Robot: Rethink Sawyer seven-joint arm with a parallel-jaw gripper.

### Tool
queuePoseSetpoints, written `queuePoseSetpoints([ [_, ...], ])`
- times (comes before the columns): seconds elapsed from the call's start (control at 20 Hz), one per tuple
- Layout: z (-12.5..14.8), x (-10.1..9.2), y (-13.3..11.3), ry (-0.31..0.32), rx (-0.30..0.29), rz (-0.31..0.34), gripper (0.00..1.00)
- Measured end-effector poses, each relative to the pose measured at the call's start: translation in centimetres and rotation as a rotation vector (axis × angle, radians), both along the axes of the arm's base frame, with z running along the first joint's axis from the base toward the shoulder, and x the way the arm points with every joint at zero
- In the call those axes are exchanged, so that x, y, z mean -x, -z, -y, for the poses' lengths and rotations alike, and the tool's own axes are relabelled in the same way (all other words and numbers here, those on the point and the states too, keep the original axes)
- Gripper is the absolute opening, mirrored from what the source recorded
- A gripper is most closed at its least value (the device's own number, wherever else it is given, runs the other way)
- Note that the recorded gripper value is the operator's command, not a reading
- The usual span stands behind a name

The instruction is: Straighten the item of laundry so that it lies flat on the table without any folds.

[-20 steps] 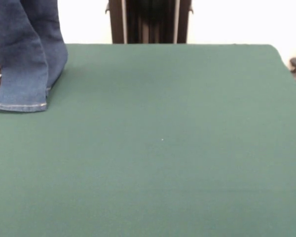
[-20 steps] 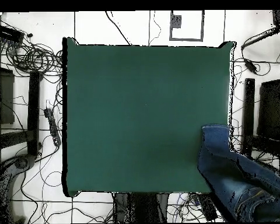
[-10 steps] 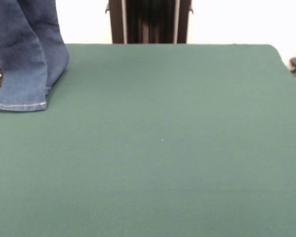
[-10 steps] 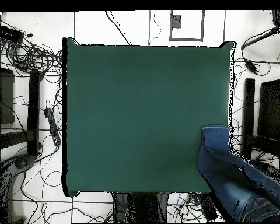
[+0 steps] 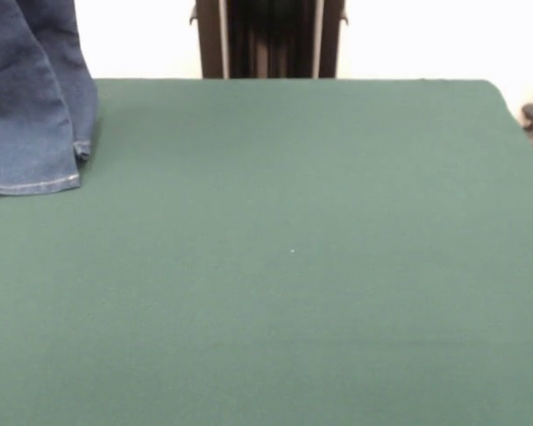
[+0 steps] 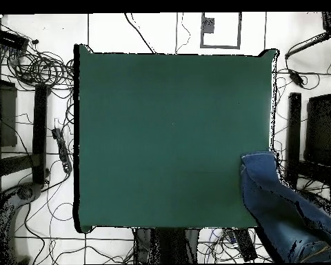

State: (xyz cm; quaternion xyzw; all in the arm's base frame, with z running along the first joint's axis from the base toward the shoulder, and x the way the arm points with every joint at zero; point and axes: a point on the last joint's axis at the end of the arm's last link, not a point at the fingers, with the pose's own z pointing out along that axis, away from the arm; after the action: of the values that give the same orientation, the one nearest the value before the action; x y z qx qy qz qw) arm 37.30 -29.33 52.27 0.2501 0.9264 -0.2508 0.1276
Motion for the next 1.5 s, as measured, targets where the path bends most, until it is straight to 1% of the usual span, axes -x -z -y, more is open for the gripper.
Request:
queuePoseSetpoints([
  [0.15,-0.1,0.0,-0.6,-0.017,0.007,0.003,0.00],
  [0.2,-0.1,-0.1,-1.1,-0.032,0.011,0.007,0.00],
  [0.4,-0.4,-0.4,-1.6,-0.059,0.012,0.010,0.00],
  [0.55,-0.6,-0.5,-1.9,-0.065,0.008,0.006,0.00],
  [1.2,-0.3,-0.6,-4.6,-0.035,-0.038,-0.031,0.00],
  [1.4,0.2,-0.6,-5.6,-0.020,-0.048,-0.036,0.00],
  [1.45,0.9,-0.4,-6.3,-0.003,-0.051,-0.036,0.00],
  [1.5,1.1,-0.3,-6.6,0.002,-0.052,-0.036,0.00],
])
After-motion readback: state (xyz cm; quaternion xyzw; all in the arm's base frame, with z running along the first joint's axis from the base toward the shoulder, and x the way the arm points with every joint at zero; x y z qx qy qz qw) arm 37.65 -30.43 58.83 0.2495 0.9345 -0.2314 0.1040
